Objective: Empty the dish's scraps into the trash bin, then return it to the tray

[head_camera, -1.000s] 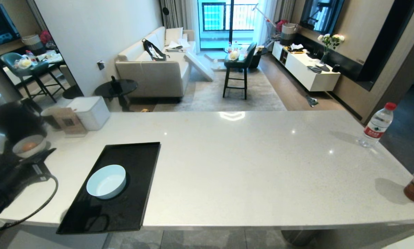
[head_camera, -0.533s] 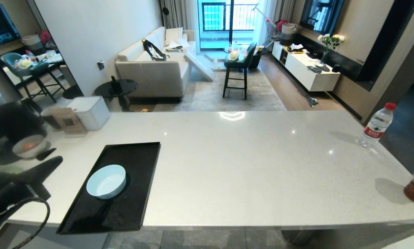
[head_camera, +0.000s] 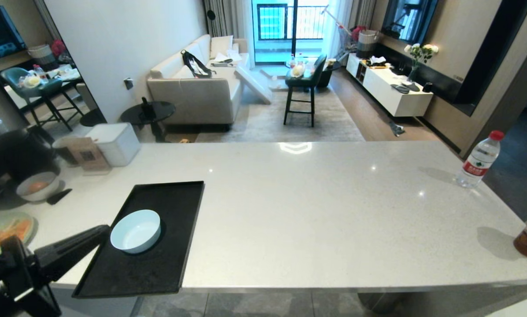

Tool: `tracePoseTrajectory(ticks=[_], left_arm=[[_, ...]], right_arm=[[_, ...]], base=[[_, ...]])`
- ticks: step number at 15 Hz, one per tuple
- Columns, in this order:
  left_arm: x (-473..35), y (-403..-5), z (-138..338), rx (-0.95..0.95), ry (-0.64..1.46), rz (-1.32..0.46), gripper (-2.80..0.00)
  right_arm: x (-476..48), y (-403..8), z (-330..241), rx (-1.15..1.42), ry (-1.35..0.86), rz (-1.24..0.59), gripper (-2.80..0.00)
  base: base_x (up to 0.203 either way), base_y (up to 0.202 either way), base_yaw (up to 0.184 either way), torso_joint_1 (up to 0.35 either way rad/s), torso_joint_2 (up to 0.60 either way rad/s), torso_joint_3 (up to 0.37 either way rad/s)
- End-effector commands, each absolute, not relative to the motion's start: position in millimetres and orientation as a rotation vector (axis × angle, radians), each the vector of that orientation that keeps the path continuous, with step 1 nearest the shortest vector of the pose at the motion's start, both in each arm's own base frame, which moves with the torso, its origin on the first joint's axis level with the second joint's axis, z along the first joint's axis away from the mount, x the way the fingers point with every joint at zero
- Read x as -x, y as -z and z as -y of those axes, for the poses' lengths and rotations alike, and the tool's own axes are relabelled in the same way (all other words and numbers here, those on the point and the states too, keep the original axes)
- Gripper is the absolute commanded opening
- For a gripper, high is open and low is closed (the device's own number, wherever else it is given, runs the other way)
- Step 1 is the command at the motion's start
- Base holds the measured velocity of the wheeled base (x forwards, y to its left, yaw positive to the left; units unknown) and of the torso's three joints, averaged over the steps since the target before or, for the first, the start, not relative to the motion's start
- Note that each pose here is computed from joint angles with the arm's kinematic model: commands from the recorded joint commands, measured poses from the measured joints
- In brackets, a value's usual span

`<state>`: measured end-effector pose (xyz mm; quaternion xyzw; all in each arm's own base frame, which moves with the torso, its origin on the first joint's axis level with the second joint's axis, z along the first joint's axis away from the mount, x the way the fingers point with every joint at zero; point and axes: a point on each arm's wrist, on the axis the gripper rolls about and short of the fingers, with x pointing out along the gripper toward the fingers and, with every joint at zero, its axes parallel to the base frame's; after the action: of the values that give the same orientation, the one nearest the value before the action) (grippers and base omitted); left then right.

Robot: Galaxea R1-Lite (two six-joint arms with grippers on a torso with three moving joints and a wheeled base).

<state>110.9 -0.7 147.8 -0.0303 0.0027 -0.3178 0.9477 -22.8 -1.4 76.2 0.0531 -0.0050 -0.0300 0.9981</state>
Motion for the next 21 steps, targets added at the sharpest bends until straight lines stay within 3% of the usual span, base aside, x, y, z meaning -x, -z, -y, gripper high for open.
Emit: tracePoseTrajectory(ticks=[1, 3, 9, 14, 21], left_arm=[[-74.8, -142.7, 11.9, 0.053, 0.709, -0.035, -2.8], [-47.5, -130.0, 13.3, 0.02, 0.642, -0.071, -2.8], [5.4, -89.8, 1.7, -0.081, 0.115, -0.101, -2.8], [22.9, -75.9, 0.6, -0.051, 0.027, 0.002, -2.8], [22.8, -76.4, 0.6, -0.035, 0.024, 0.01, -2.8]], right_arm=[[22.8, -76.3, 1.4, -0.108, 0.06, 0.011, -2.8], [22.8, -76.3, 1.4, -0.108, 0.061, 0.011, -2.8], [22.8, -76.3, 1.4, -0.106, 0.059, 0.011, -2.8], [22.8, -76.3, 1.4, -0.106, 0.06, 0.011, -2.8], [22.8, -76.3, 1.4, -0.106, 0.061, 0.011, -2.8]], base=[[0.0, 0.0, 0.0, 0.0, 0.0, 0.0], [0.0, 0.0, 0.0, 0.0, 0.0, 0.0], [0.0, 0.0, 0.0, 0.0, 0.0, 0.0], [0.0, 0.0, 0.0, 0.0, 0.0, 0.0], [0.0, 0.0, 0.0, 0.0, 0.0, 0.0]])
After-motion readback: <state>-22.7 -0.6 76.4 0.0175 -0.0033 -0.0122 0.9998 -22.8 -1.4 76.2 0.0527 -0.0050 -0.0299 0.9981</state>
